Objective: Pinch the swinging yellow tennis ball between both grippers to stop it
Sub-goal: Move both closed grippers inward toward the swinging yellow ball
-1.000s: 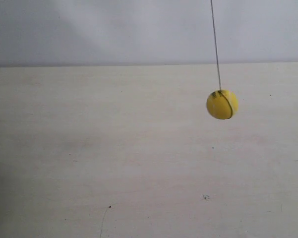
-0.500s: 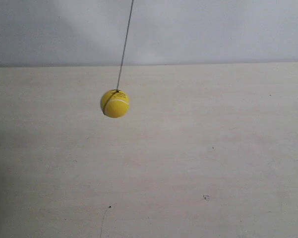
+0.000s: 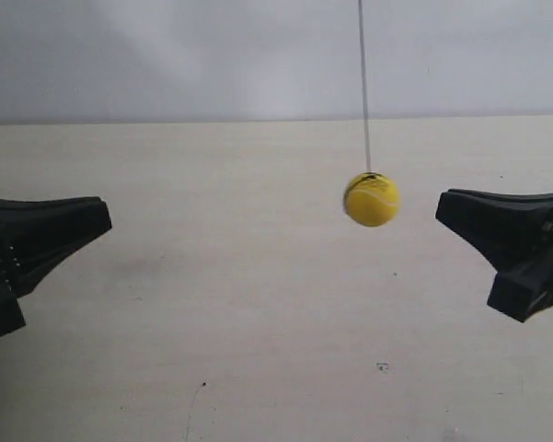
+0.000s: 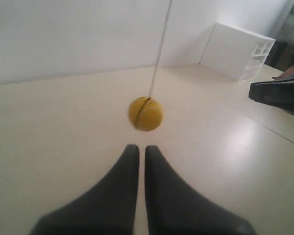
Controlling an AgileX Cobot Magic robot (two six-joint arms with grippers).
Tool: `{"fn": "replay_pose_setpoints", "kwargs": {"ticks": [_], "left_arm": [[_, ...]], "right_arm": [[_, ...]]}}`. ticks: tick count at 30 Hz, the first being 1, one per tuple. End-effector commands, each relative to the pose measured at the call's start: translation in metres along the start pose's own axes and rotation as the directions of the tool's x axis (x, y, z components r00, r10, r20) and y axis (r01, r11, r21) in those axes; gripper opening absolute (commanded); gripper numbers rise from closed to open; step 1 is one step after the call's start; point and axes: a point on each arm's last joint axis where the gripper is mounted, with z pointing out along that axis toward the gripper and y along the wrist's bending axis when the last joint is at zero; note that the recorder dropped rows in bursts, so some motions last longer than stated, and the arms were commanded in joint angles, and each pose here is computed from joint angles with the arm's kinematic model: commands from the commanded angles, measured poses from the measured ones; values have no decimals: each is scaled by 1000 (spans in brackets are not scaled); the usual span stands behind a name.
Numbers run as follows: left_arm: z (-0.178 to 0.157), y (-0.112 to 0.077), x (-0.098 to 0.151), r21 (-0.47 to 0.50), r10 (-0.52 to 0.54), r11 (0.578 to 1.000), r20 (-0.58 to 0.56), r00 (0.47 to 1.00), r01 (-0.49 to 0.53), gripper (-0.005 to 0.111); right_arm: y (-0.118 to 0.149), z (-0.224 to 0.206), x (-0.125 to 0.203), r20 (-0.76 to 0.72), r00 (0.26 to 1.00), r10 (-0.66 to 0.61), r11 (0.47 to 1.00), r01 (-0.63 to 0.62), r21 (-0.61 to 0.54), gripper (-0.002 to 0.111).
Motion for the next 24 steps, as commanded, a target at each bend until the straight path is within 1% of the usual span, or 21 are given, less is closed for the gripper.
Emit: {"fn": "replay_pose_setpoints", "kwargs": {"ticks": [1,4,6,10,15,17,19,24], "left_arm": [[19,11,16,11,62,998,-28,998,-62,5],[35,15,24,14,87,996,-35,996,-87,5],[46,15,28,41,106,994,-32,994,-105,5],[72,15,41,125,165,980,-60,985,-156,5],[99,26,43,136,176,977,-60,983,-166,5],[106,30,43,145,183,974,-57,982,-173,5],[113,33,44,157,190,971,-60,980,-179,5],[121,40,51,161,198,970,-82,977,-183,5]], "right_arm": [[-16,15,9,8,999,-52,998,52,20,0],[-31,22,19,-13,999,-45,994,46,95,0],[-37,26,24,-6,999,-46,992,47,119,0],[-44,34,31,19,997,-76,991,74,112,0],[-58,52,35,-1,998,-56,993,56,105,0],[-60,60,38,-9,999,-52,995,53,83,0],[-55,71,40,-21,998,-64,997,65,36,0],[-42,107,47,-95,987,-133,990,127,-66,0]]}}
